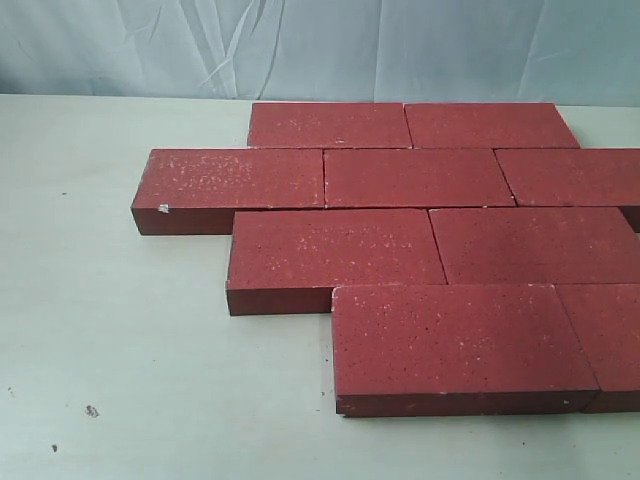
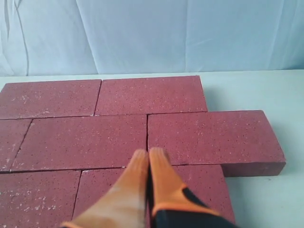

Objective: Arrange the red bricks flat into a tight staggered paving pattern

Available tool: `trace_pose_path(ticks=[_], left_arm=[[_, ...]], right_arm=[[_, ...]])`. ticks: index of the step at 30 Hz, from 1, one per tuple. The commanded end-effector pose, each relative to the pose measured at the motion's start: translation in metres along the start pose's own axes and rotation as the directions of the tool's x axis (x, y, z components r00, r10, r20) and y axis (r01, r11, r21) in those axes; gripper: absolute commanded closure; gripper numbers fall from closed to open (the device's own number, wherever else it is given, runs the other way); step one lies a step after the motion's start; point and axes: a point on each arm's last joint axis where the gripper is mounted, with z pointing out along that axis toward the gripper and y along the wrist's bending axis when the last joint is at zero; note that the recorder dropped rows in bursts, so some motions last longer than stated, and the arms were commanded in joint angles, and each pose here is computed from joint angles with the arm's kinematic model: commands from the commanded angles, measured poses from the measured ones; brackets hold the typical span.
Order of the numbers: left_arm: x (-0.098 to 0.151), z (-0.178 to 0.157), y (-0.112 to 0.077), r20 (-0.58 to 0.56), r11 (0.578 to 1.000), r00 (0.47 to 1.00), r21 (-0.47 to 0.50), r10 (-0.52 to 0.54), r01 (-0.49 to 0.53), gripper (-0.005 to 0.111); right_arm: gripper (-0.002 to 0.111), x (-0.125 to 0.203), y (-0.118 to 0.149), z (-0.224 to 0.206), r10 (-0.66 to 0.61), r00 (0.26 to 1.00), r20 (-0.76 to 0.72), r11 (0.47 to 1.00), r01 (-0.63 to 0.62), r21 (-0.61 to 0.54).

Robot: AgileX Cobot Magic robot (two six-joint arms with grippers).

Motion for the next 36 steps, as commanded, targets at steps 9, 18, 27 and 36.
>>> trace_pose_path(ticks=[9,18,27,36], left_arm=[[0.0008,-0.0019,0.0016,0.012,0.999,1.0,-0.02,0.025,-0.025,0.107],[0.0008,-0.0019,0.0016,0.012,0.999,1.0,-0.02,0.025,-0.025,0.107],[0.0014,-0.0045,0.0029,0.013,0.997,0.998,-0.04,0.059,-0.059,0.107],[0.0082,-0.0027,0.0059,-0.023,0.988,0.997,-0.134,0.074,-0.077,0.107]], right_arm=[[0.109,-0.0008,-0.0011,-0.0033,0.001,1.0,0.024,1.0,-0.001,0.004],[0.109,-0.001,-0.001,-0.0033,0.003,1.0,0.027,1.0,-0.003,0.003],[0.109,-0.001,-0.001,-0.0033,0.003,1.0,0.027,1.0,-0.003,0.003],[0.109,-0.001,-0.001,-0.0033,0.003,1.0,0.027,1.0,-0.003,0.003]])
